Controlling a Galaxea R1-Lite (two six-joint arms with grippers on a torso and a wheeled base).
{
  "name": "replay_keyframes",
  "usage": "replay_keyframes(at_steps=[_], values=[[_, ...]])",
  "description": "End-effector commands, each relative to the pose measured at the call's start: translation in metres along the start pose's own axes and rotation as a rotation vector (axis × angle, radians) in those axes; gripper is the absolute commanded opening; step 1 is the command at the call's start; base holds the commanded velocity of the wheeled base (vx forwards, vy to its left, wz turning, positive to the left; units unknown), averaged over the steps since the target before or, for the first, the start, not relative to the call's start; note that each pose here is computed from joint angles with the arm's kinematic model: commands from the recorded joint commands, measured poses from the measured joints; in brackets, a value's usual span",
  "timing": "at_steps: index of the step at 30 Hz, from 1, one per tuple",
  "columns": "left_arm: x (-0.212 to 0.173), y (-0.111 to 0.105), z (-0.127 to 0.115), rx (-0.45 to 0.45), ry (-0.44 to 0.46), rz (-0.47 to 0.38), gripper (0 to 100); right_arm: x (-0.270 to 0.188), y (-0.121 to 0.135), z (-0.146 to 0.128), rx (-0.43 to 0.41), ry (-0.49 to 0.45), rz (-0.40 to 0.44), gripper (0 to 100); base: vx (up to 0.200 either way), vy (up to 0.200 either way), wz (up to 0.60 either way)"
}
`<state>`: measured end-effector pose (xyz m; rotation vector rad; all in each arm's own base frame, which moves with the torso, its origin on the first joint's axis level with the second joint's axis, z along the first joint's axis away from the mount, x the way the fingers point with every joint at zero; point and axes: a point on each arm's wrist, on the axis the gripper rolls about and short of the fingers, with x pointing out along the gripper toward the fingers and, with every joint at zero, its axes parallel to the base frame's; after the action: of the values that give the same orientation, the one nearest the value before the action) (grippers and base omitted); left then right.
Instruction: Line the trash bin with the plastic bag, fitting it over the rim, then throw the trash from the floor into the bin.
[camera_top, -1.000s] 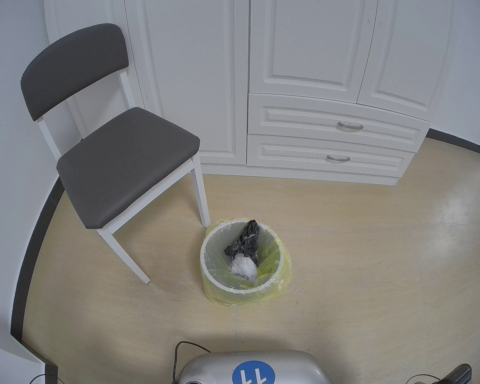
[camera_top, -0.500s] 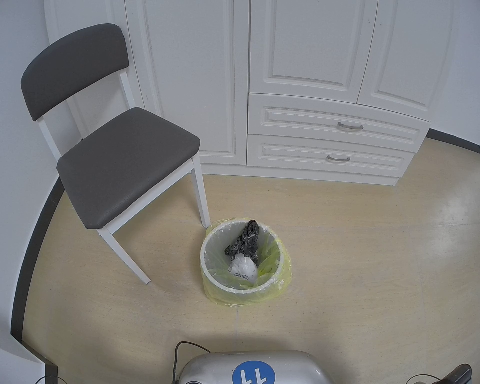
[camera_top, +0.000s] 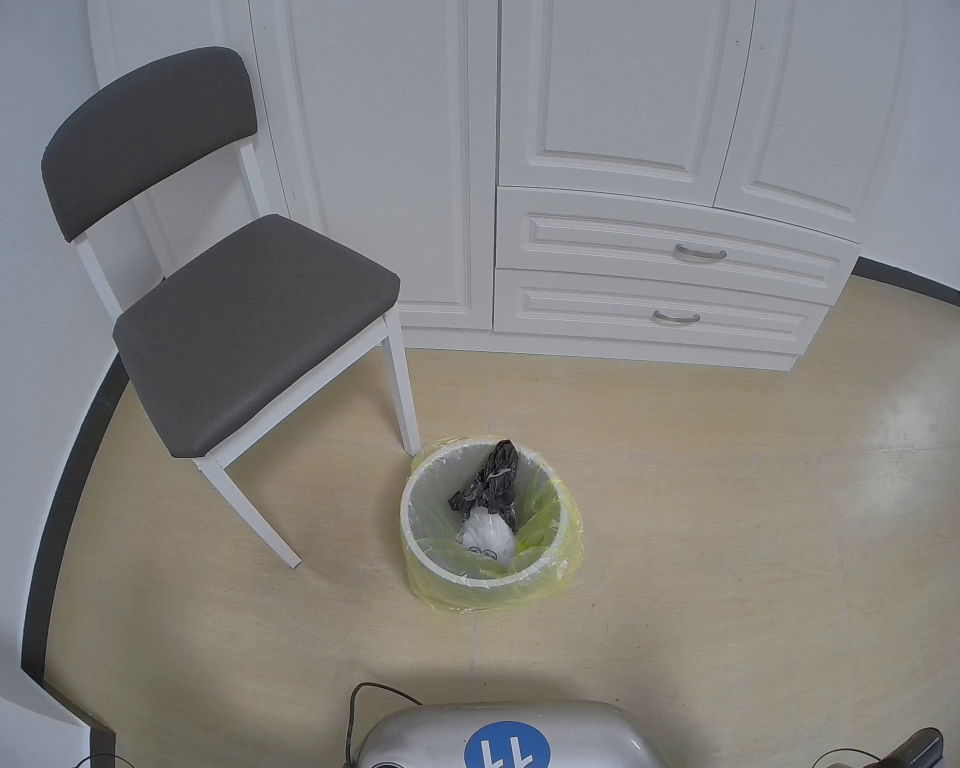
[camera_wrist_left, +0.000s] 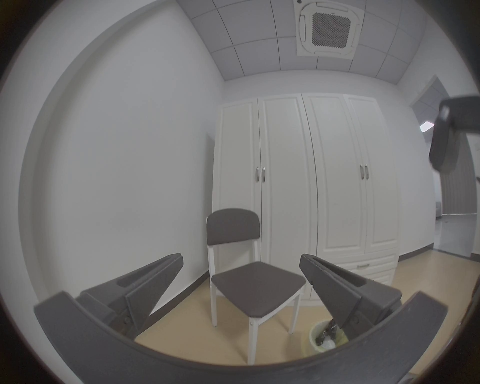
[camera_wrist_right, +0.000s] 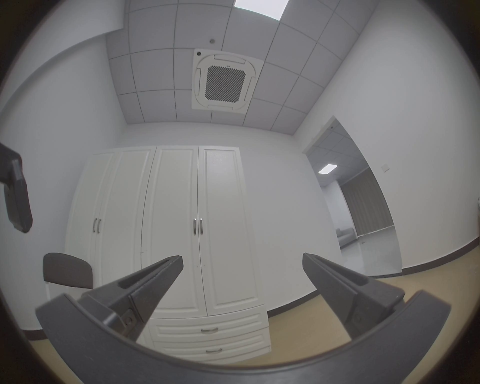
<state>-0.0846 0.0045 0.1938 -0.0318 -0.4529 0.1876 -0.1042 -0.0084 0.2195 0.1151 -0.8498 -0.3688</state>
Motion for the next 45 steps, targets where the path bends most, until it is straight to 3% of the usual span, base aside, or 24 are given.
replay_keyframes(at_steps=[1, 7, 13, 14, 16, 19, 25, 32, 38, 45], values=[[0.011, -0.002, -0.058, 0.035, 0.064, 0.025, 100, -0.007, -0.001, -0.032, -0.064, -0.021, 0.002, 100, 0.0, 0.0, 0.0], [0.012, -0.003, -0.107, 0.056, 0.176, 0.018, 100, -0.011, -0.002, -0.051, -0.083, 0.017, 0.004, 100, 0.0, 0.0, 0.0], [0.01, -0.003, -0.112, 0.049, 0.23, 0.019, 100, -0.011, -0.002, -0.055, -0.089, 0.032, 0.005, 100, 0.0, 0.0, 0.0], [0.008, -0.003, -0.12, 0.064, 0.313, 0.018, 100, -0.013, -0.002, -0.063, -0.101, 0.059, 0.009, 100, 0.0, 0.0, 0.0], [0.006, -0.002, -0.127, 0.072, 0.376, 0.018, 100, -0.015, -0.002, -0.069, -0.108, 0.077, 0.011, 100, 0.0, 0.0, 0.0], [0.006, -0.002, -0.127, 0.066, 0.376, 0.019, 100, -0.016, -0.002, -0.073, -0.115, 0.086, 0.012, 100, 0.0, 0.0, 0.0], [0.006, -0.002, -0.127, 0.059, 0.377, 0.014, 100, -0.022, -0.004, -0.091, -0.223, 0.131, 0.028, 100, 0.0, 0.0, 0.0], [0.006, -0.003, -0.127, 0.058, 0.378, -0.001, 100, -0.023, -0.003, -0.094, -0.226, 0.155, 0.062, 100, 0.0, 0.0, 0.0], [0.004, -0.005, -0.13, 0.026, 0.426, -0.121, 100, -0.026, -0.003, -0.109, -0.268, 0.298, 0.083, 100, 0.0, 0.0, 0.0], [0.004, -0.006, -0.13, 0.017, 0.426, -0.135, 100, -0.037, -0.006, -0.133, -0.274, 0.543, 0.126, 100, 0.0, 0.0, 0.0]])
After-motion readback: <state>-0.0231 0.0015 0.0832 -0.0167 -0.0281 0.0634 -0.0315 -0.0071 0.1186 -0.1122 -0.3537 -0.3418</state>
